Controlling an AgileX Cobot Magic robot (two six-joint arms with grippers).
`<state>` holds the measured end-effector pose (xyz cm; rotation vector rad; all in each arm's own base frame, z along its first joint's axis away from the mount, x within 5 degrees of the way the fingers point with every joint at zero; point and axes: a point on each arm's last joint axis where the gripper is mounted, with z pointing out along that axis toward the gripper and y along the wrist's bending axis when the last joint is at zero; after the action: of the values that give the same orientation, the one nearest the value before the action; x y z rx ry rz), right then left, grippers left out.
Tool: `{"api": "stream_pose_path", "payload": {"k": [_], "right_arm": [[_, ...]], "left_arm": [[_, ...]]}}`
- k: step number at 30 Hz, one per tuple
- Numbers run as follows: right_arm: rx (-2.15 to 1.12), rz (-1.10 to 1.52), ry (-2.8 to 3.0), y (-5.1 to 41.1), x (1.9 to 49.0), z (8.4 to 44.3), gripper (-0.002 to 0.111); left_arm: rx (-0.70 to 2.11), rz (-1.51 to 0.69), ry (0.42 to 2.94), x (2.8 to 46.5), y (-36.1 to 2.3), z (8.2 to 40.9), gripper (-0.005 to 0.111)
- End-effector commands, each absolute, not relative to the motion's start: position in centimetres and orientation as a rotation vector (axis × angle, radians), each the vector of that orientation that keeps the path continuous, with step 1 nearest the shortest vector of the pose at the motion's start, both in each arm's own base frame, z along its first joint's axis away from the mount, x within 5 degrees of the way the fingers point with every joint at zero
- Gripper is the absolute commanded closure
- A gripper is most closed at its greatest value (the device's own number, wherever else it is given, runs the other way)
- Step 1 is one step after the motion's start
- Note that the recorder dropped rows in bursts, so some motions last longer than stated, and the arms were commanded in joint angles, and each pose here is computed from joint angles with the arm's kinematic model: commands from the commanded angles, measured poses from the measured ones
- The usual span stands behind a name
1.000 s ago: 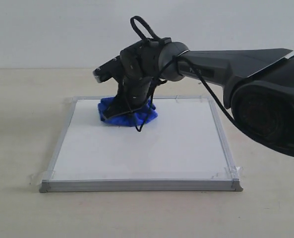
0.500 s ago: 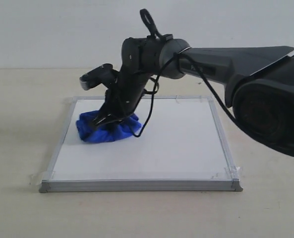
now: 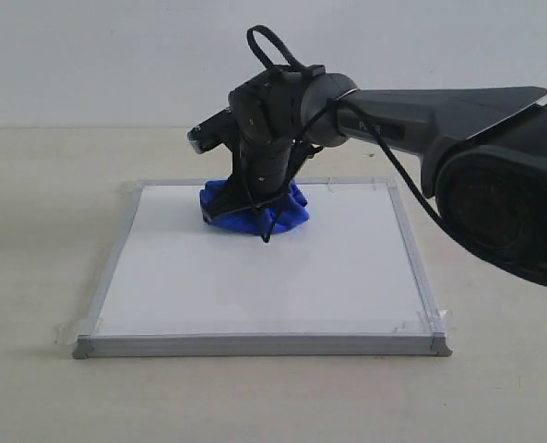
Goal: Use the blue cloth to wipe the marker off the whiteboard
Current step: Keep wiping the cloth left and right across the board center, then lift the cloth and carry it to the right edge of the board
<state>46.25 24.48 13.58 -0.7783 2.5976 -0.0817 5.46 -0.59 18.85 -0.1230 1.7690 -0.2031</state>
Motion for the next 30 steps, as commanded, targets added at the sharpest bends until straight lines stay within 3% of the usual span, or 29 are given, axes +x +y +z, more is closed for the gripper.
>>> {"api": "stream_pose_path", "payload": {"k": [1,6,11,17,30], "right_arm": [[-0.805,0.046,2.632,25.2,45.7,13.1,0.108],[-1.134,0.463,2.444,30.6,42.9,13.7,0.108],[-1.255,0.389,2.428,31.2,42.1,13.4,0.108],[-1.215,0.2,2.515,26.7,43.9,15.4,0.108],[-1.073,0.02,2.569,14.4,44.8,26.8,0.109]], "left_arm": [[-0.123,-0.198,1.771,5.4,-0.6,18.7,0.102],[-0.123,-0.198,1.771,5.4,-0.6,18.7,0.102],[-0.123,-0.198,1.771,5.4,-0.6,18.7,0.102],[-0.123,-0.198,1.771,5.4,-0.6,18.7,0.102],[-0.123,-0.198,1.771,5.4,-0.6,18.7,0.102]]}}
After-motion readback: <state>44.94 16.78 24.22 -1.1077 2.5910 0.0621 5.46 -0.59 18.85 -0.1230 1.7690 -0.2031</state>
